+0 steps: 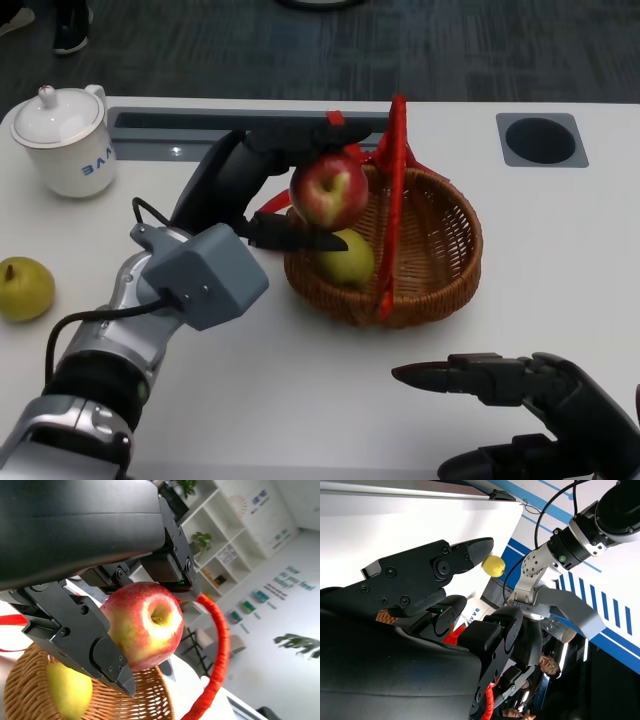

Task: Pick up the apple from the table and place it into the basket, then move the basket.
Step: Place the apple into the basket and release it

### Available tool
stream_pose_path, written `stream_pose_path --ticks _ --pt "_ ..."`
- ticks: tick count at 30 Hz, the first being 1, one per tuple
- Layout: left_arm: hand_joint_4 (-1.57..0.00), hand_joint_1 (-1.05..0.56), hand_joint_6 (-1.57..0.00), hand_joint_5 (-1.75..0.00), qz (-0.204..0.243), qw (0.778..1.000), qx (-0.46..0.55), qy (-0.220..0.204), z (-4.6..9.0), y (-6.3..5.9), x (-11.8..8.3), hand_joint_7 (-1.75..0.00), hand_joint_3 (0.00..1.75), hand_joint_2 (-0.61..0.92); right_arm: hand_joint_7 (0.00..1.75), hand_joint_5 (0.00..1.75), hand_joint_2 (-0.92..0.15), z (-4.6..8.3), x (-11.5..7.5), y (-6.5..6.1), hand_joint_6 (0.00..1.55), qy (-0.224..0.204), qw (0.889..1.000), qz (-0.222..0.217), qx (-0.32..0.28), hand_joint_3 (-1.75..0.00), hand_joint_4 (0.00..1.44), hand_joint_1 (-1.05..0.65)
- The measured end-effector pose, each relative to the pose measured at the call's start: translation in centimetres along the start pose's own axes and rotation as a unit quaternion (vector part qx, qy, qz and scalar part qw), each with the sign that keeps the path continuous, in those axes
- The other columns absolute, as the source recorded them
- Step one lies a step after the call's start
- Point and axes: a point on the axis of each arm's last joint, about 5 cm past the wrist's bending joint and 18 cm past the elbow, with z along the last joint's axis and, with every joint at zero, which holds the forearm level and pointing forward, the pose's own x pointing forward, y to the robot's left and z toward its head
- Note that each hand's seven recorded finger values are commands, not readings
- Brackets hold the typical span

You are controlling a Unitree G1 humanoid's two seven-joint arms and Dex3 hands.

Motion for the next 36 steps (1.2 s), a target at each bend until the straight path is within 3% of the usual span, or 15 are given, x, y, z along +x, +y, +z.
stream_pose_path --ticks 13,15,18,22,25,30,36 --pt "-1.18 -0.14 -1.09 0.00 -0.017 0.999 -0.004 0.049 -0.6 -1.0 0.6 0.00 0.00 0.81 0.00 0.00 -0.82 0.0 -0.1 0.1 0.70 0.002 1.000 -0.001 0.003 0.00 0.71 -0.39" --pt "-1.06 -0.19 -0.97 0.00 -0.016 0.999 -0.004 0.050 -0.6 -1.0 0.6 0.00 0.00 0.77 0.00 0.00 -0.82 0.0 -0.1 0.1 0.71 0.002 1.000 -0.001 0.003 0.00 0.71 -0.39" --pt "-0.75 -0.35 -0.69 0.00 -0.019 0.999 0.000 0.050 -0.6 -1.1 0.6 0.00 0.00 0.71 0.00 0.00 -0.82 0.0 -0.1 0.1 0.71 0.002 1.000 -0.001 0.003 0.00 0.71 -0.39" --pt "-0.37 -0.56 -0.34 0.00 -0.032 0.998 0.009 0.049 -0.6 -1.2 0.6 0.00 0.01 0.72 0.00 0.00 -0.83 0.1 -0.1 0.1 0.71 0.002 1.000 -0.001 0.003 0.00 0.71 -0.38" --pt "-0.17 -0.65 -0.16 0.00 -0.049 0.998 0.011 0.050 -0.6 -1.0 0.6 0.00 0.00 0.71 0.00 0.00 -0.83 0.1 -0.1 0.1 0.70 0.002 1.000 -0.001 0.003 0.00 0.70 -0.39" --pt "-0.02 -0.72 -0.03 0.00 -0.062 0.997 0.002 0.046 -0.6 -0.8 0.6 0.00 0.00 0.72 0.00 0.00 -0.83 0.0 -0.1 0.1 0.70 0.002 1.000 -0.001 0.003 0.00 0.70 -0.39" --pt "0.00 -0.75 0.00 0.00 -0.067 0.997 0.006 0.040 -0.5 -0.4 0.7 0.00 0.01 0.72 0.00 0.00 -0.83 0.0 -0.1 0.0 0.70 0.002 1.000 -0.003 0.005 0.00 0.71 -0.39"
